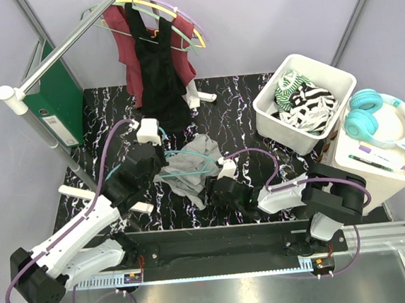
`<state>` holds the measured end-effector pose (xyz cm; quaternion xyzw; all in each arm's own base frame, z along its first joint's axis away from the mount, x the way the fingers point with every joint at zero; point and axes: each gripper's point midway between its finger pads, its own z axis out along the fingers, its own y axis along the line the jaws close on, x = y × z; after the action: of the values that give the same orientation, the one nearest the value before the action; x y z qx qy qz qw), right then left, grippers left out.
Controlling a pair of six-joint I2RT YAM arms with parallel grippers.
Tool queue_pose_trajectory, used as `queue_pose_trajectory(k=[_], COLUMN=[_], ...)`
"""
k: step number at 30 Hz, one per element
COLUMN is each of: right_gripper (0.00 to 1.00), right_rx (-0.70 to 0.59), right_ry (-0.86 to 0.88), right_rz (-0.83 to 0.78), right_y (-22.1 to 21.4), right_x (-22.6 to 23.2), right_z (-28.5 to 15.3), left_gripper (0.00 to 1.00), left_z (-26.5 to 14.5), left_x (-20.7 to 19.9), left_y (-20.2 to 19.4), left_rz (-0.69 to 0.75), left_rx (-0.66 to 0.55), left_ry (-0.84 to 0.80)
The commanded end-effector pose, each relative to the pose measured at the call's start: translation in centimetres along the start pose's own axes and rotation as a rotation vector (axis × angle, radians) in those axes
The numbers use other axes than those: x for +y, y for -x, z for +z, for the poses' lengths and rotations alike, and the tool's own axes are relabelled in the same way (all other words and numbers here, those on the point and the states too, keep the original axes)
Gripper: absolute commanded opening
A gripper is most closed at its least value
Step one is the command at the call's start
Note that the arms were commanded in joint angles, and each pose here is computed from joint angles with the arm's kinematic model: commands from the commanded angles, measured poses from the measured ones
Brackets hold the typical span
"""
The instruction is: Place the tank top on the hanger
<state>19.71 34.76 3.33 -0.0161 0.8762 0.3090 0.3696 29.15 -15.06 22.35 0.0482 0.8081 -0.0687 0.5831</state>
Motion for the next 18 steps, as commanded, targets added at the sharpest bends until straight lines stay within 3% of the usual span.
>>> queue_pose_trajectory(k=[1,2,5,6,14,18], right_gripper=[0.50,0.34,0.13,0.01,0.00,0.00], right_rx=[-0.024,-0.010,0.003,0.004,-0.096,-0.149], right_ry=[-0.007,-0.009,0.009,0.003,-0.066,-0.156], right_rz=[0.013,0.008,-0.004,-0.007,-0.035,-0.050], right_y=[0.3,-0.2,-0.3,-0.3,2.8,3.5], right_x=[0.8,0.7,1.2,1.1,-0.9,-4.5], right_z=[1.0,1.3,1.6,1.5,-2.2,-4.4], left_gripper=[0.00,0.00,0.00,0.00,0.00,0.00], left_z=[-0.8,-0.9,-1.0,-1.1,-1.3,-1.4], left_x=[-0.2,-0.3,-0.2,-0.1,1.5,1.8], left_y=[1.9,2.0,1.8,1.9,1.3,0.6], left_rz=[-0.064,-0.069,-0.070,-0.070,-0.063,-0.071], left_rx=[-0.071,-0.074,-0.070,-0.072,-0.076,-0.069], left_ry=[-0.027,-0.034,-0.032,-0.029,0.041,0.047])
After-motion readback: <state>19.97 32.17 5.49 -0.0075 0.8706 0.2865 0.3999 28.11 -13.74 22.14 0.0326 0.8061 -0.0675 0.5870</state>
